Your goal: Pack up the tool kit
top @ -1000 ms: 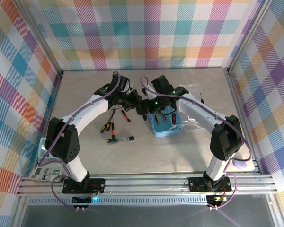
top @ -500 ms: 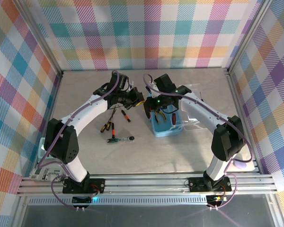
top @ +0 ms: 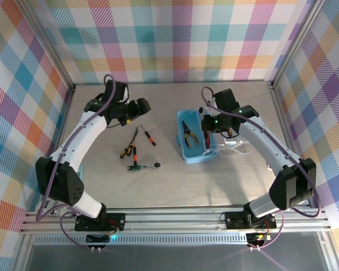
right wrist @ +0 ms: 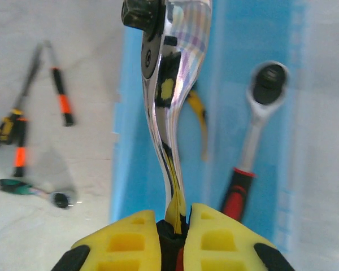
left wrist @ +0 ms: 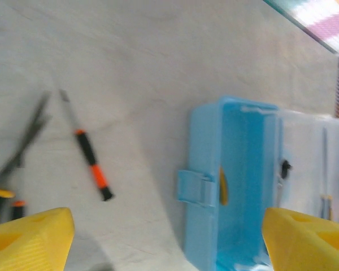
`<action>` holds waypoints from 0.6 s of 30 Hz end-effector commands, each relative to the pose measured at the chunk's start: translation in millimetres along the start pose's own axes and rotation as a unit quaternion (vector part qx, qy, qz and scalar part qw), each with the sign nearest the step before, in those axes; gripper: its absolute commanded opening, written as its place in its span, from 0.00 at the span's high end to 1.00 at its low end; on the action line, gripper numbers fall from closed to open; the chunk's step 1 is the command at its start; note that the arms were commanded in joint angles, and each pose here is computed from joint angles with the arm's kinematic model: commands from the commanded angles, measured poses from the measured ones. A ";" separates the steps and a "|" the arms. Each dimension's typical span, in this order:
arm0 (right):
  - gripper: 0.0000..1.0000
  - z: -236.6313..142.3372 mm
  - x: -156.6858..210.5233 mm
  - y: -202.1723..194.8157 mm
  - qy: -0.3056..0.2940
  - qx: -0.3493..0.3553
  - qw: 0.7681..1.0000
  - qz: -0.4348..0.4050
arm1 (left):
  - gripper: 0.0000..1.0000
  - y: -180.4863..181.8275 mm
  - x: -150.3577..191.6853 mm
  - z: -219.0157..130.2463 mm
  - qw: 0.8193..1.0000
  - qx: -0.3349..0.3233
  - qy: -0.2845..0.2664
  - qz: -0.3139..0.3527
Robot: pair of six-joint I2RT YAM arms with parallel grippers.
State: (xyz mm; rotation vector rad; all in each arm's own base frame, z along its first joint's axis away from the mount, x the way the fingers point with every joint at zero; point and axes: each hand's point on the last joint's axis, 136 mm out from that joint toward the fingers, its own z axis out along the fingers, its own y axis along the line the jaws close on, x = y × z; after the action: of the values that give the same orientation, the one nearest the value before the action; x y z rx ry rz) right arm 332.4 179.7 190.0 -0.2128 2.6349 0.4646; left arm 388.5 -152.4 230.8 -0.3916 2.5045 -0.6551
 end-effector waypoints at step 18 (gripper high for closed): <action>1.00 41.5 23.0 -75.0 0.059 0.198 0.978 0.010 | 0.12 43.5 33.3 2.7 0.997 -0.063 0.036 0.012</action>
State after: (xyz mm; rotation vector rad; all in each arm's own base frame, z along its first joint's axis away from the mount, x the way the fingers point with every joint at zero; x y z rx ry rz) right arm 334.9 125.9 119.7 -0.1267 2.8032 -0.0210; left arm 359.8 -133.2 186.1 -0.4013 2.6348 -0.5206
